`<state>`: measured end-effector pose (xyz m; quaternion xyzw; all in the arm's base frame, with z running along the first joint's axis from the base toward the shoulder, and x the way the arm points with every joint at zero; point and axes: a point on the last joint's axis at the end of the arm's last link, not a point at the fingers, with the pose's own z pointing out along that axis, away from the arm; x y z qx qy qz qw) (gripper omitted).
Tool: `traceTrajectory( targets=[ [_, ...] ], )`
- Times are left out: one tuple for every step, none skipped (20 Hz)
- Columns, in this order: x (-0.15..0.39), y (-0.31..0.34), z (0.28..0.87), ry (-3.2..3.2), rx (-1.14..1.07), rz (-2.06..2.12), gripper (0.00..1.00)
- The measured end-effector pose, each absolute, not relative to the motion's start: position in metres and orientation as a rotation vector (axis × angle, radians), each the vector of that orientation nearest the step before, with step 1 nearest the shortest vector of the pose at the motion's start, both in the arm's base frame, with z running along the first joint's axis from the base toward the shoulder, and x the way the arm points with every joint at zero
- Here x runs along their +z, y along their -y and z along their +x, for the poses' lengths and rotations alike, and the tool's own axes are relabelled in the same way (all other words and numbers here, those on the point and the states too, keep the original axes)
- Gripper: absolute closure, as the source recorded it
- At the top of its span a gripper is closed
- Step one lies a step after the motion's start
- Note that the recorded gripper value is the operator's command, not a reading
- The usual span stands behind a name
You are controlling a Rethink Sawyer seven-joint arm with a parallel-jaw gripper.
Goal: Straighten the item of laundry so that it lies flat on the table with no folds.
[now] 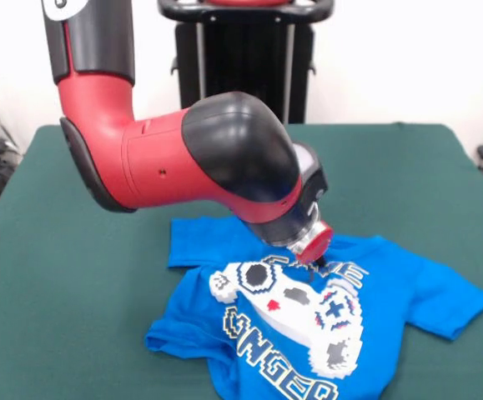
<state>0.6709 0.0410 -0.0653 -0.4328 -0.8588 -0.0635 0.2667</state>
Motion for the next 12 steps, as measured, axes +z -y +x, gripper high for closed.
traceTrajectory(
  targets=[
    [-0.0643, -0.0411, 0.6711, 2.320, -0.165, -1.165, 0.00],
    [-0.0635, -0.0411, 0.6712, 2.325, -0.155, -1.161, 0.00],
    [-0.0629, -0.0411, 0.6712, 2.329, -0.145, -1.157, 0.00],
    [-0.0621, -0.0413, 0.6711, 2.338, -0.129, -1.151, 0.00],
    [-0.0614, -0.0421, 0.6708, 2.346, -0.118, -1.146, 0.00],
    [-0.0611, -0.0427, 0.6706, 2.349, -0.114, -1.144, 0.00],
    [-0.0610, -0.0429, 0.6704, 2.350, -0.112, -1.142, 0.00],
    [-0.0610, -0.0438, 0.6696, 2.351, -0.110, -1.139, 0.00],
    [-0.0612, -0.0440, 0.6688, 2.350, -0.109, -1.138, 0.00],
    [-0.0613, -0.0443, 0.6683, 2.349, -0.109, -1.137, 0.00],
    [-0.0616, -0.0445, 0.6673, 2.348, -0.108, -1.135, 0.00],
    [-0.0618, -0.0450, 0.6663, 2.346, -0.107, -1.133, 0.00]
  ],
)
